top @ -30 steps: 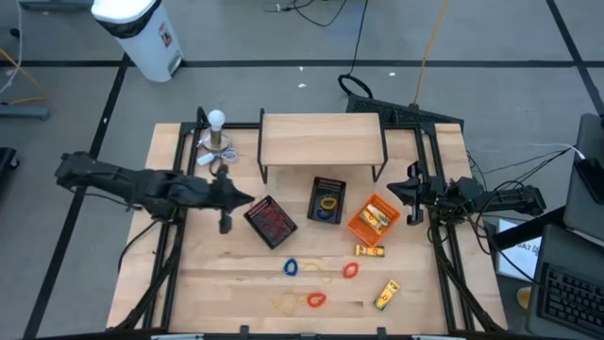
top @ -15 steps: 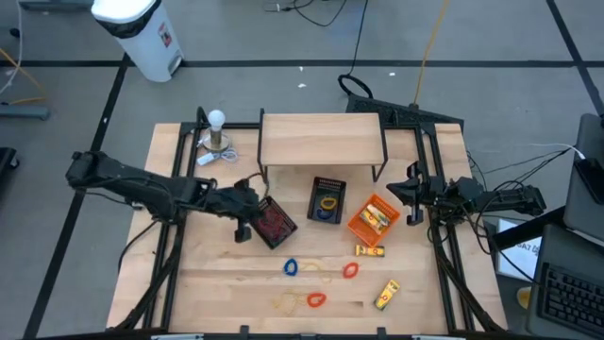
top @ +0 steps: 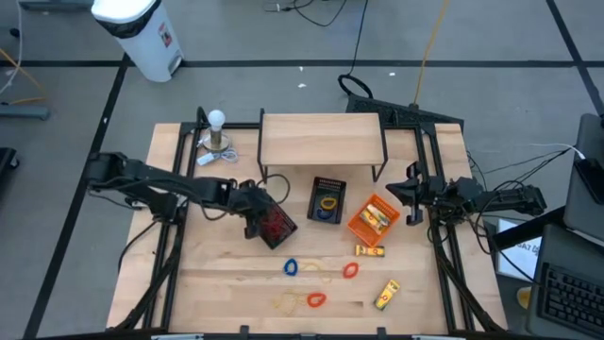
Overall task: Pick & Place Office Desk Supplies
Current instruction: Put the red rubber band into the left black bin
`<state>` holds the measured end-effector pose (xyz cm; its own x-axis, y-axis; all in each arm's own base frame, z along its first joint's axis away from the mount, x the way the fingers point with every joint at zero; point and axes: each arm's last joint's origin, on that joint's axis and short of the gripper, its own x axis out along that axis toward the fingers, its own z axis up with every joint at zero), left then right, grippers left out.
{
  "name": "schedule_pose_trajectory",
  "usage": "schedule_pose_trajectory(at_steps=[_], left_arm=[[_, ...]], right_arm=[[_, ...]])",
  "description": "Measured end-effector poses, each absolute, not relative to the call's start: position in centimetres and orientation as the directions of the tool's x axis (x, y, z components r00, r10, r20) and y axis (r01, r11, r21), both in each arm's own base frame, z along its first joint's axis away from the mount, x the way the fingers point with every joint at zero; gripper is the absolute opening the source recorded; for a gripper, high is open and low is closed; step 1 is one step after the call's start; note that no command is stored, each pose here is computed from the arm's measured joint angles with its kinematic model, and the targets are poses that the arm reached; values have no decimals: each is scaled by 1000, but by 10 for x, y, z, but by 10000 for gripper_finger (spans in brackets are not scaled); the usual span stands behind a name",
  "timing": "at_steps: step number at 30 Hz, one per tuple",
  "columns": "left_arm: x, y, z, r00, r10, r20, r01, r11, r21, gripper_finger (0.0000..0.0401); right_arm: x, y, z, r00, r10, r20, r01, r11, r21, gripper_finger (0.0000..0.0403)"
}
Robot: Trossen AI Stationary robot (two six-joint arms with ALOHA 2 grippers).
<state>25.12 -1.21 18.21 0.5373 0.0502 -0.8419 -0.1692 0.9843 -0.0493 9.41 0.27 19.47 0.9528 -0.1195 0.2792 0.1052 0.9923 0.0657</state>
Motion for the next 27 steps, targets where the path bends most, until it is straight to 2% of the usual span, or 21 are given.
schedule_pose_trajectory(at_steps=[11, 21, 24, 27], left_arm=[[258, -10, 159, 453, 48, -890, -174, 984, -35, 0], [258, -10, 159, 454, 44, -890, -196, 979, -51, 1], [258, -10, 160, 455, 29, -890, -192, 979, -66, 17], [257, -11, 162, 464, 6, -886, -182, 979, -89, 52]], right_arm=[[94, 3, 195, 954, -120, 276, 106, 992, 65, 0], [94, 3, 195, 954, -120, 276, 105, 992, 65, 0], [94, 3, 195, 954, -120, 276, 106, 992, 65, 0], [94, 3, 195, 954, -119, 276, 105, 992, 65, 0]])
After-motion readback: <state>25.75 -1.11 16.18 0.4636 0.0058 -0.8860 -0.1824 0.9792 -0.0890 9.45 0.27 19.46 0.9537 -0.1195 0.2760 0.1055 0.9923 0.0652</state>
